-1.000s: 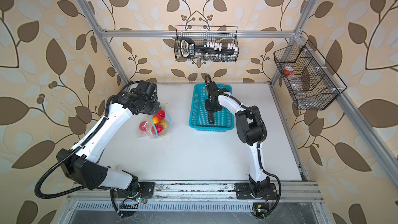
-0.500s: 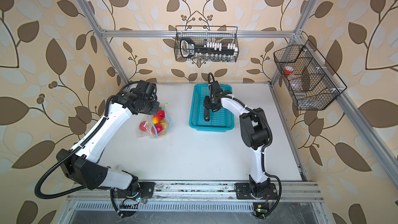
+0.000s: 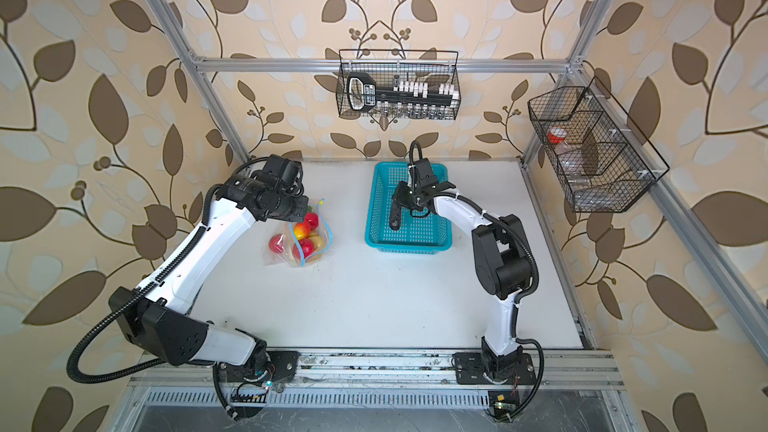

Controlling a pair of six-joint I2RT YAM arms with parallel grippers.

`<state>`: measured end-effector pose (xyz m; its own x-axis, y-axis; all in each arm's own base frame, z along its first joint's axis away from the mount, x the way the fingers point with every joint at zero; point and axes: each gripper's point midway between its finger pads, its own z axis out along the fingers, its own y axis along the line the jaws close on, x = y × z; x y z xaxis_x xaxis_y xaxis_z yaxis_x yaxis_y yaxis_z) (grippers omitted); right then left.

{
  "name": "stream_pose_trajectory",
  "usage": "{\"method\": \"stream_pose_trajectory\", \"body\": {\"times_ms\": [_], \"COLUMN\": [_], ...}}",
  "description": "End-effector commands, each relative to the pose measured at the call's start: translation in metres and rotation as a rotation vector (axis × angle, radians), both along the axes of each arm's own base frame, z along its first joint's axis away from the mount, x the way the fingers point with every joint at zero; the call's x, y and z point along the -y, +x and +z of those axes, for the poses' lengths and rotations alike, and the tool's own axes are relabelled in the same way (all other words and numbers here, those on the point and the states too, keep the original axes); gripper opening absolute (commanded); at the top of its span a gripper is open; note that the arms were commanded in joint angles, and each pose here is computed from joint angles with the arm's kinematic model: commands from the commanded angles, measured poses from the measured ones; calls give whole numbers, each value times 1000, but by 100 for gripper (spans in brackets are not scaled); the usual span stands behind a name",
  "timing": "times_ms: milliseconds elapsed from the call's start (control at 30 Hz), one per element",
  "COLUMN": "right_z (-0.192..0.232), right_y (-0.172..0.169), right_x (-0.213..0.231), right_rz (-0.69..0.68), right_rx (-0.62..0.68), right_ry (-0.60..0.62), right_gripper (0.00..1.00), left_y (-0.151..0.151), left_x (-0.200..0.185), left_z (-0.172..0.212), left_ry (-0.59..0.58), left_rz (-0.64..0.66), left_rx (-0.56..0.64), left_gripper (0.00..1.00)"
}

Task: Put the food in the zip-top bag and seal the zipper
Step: 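Lift the dark zucchini out of the basket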

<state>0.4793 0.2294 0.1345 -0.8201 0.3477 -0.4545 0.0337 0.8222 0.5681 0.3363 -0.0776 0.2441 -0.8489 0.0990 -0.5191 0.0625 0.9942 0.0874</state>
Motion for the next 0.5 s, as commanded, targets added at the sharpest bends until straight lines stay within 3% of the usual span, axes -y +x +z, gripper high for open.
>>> {"method": "stream_pose_trajectory", "body": {"times_ms": [0, 467], "right_z": [37, 113], "right_y": [2, -17], "right_x": [-6, -4], "right_rz": [-12, -28], "right_rx": [97, 295], "right_ry": [108, 221], "right_gripper": [0, 0], "left_y": [-3, 15], "left_x": [-1, -1], "left_z": [9, 8], "left_ry": [-34, 5], "left_rz": [11, 52], "left_rx": [16, -40], "left_gripper": [0, 0]}}
